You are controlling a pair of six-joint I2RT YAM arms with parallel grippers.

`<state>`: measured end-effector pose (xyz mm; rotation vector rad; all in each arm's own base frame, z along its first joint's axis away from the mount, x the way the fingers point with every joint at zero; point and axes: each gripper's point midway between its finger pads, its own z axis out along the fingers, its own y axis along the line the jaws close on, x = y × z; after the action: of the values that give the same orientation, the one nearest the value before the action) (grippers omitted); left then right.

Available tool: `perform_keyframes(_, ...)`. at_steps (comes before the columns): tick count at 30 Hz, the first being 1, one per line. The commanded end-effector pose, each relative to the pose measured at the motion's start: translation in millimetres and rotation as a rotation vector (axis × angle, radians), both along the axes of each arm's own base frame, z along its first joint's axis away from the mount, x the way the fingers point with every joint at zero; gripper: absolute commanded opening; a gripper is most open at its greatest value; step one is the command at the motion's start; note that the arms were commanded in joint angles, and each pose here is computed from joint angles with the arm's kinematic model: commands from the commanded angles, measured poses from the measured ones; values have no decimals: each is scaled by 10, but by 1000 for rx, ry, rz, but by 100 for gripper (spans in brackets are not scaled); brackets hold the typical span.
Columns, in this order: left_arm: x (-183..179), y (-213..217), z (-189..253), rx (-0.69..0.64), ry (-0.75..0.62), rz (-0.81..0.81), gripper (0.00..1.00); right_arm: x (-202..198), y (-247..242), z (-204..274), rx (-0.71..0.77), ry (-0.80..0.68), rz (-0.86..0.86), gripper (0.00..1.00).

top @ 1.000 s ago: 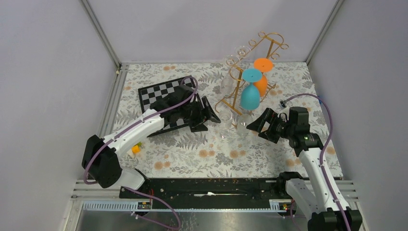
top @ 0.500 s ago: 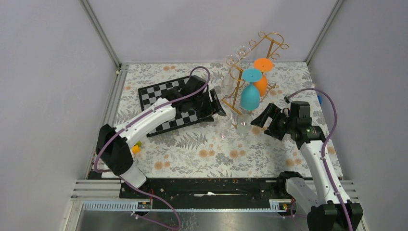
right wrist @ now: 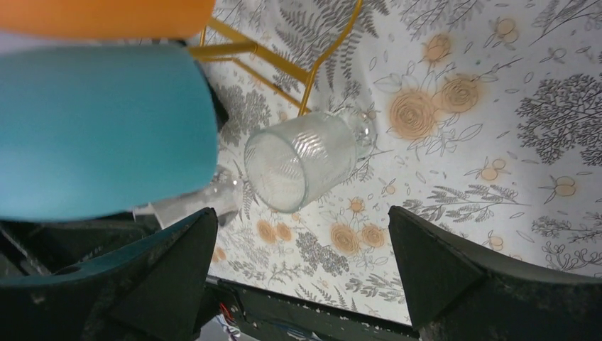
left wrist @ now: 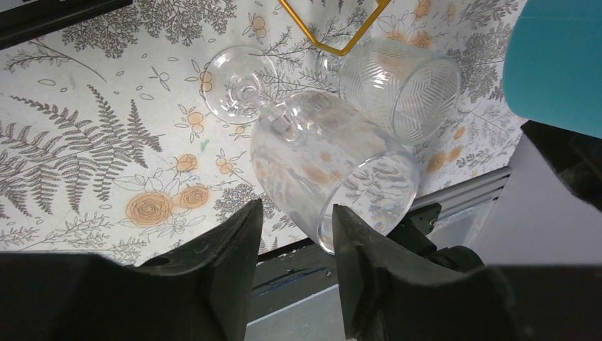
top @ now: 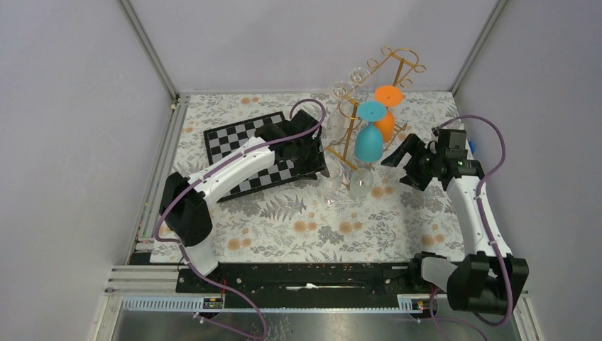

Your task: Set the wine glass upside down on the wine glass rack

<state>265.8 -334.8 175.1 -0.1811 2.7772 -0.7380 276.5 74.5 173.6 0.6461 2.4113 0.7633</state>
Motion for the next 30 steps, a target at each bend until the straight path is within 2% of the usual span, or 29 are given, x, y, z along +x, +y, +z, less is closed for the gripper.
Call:
perform_keyframes(1, 53, 40, 136, 42, -63, -12, 43, 180, -124, 47, 28, 8, -39, 96)
perform_keyframes(4, 42, 63, 134, 54, -67, -17, 40, 250, -200, -17, 38, 14, -56, 92)
perform_keyframes(8, 38, 82, 97, 67, -63, -23, 37, 322, -355, -164, -21, 13, -84, 90)
perform_keyframes(14, 45, 87, 79, 102, -65, -48, 35, 490, -504, -387, -57, 77, -116, 87)
perform_keyframes(22, 22, 65, 41, 160, -65, -88, 24, 775, -509, -558, -7, 136, -130, 79)
perform_keyframes(30, -18, 140, -23, 277, -66, -124, 22, 907, -487, -658, 32, 168, -135, 74)
